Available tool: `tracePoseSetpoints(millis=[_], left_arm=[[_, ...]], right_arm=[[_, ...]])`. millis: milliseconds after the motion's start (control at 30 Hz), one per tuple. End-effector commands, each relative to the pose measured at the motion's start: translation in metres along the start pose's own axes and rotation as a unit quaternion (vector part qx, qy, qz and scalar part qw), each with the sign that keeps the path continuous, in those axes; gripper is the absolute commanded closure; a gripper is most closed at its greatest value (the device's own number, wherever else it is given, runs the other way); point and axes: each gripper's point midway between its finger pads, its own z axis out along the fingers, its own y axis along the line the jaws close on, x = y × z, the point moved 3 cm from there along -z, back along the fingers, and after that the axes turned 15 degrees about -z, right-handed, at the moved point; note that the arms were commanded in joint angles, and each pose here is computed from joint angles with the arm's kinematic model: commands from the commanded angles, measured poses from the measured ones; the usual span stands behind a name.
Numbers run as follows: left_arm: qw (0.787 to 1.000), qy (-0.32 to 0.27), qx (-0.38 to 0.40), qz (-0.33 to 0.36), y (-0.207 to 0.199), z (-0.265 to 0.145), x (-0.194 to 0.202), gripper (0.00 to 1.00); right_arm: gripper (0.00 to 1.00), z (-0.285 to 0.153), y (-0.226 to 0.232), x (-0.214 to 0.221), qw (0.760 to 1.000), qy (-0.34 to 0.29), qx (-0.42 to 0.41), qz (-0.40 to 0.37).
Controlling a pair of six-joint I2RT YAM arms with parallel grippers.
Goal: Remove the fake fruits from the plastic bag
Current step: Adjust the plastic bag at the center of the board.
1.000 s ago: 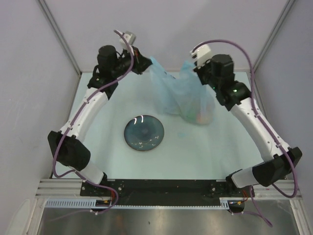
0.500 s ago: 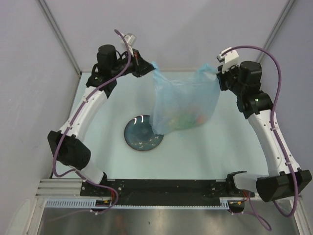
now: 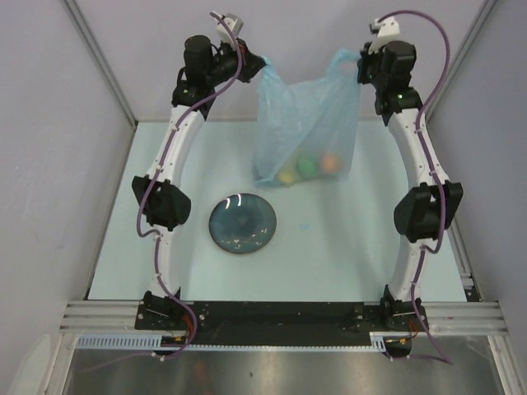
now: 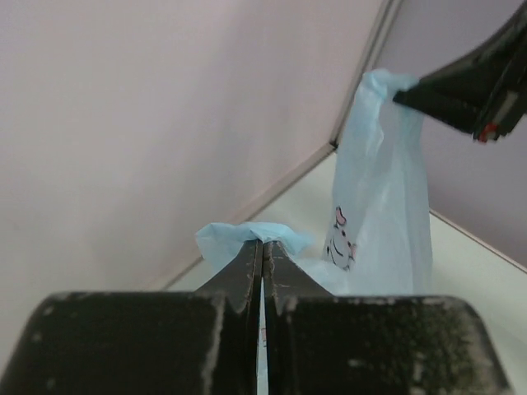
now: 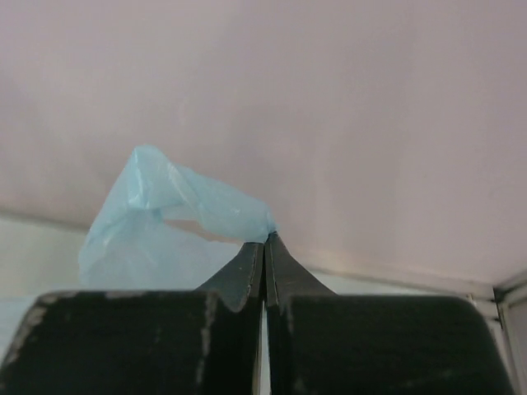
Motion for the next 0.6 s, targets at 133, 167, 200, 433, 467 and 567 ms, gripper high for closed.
tracePoseSetpoints(millis=[133, 167, 200, 433, 467, 567], left_arm=[[0.977, -0.151, 0.043, 0.144, -0.076, -0.037, -0.106, 1.0], [0.979, -0.143, 0.048, 0.139, -0.082, -0.039, -0.102, 1.0], [0.983, -0.119, 0.058, 0.127, -0.087, -0.041, -0.088, 1.0], [0.994, 0.063, 0.093, 0.004, -0.089, -0.057, 0.045, 1.0], [0.992, 0.082, 0.087, -0.032, -0.087, -0.061, 0.061, 1.0], [0.977, 0.156, 0.082, -0.119, -0.08, -0.079, 0.124, 1.0]], right_arm=[[1.0, -0.037, -0.067, -0.09, 0.987, -0.108, 0.096, 0.075], [1.0, -0.043, -0.063, -0.082, 0.988, -0.094, 0.093, 0.076], [1.0, -0.062, -0.061, -0.086, 0.989, -0.092, 0.089, 0.076], [1.0, -0.139, -0.002, 0.062, 0.996, 0.061, 0.05, 0.037], [1.0, -0.152, 0.012, 0.114, 0.991, 0.124, 0.045, 0.033], [1.0, -0.2, 0.024, 0.187, 0.979, 0.201, 0.041, 0.016]])
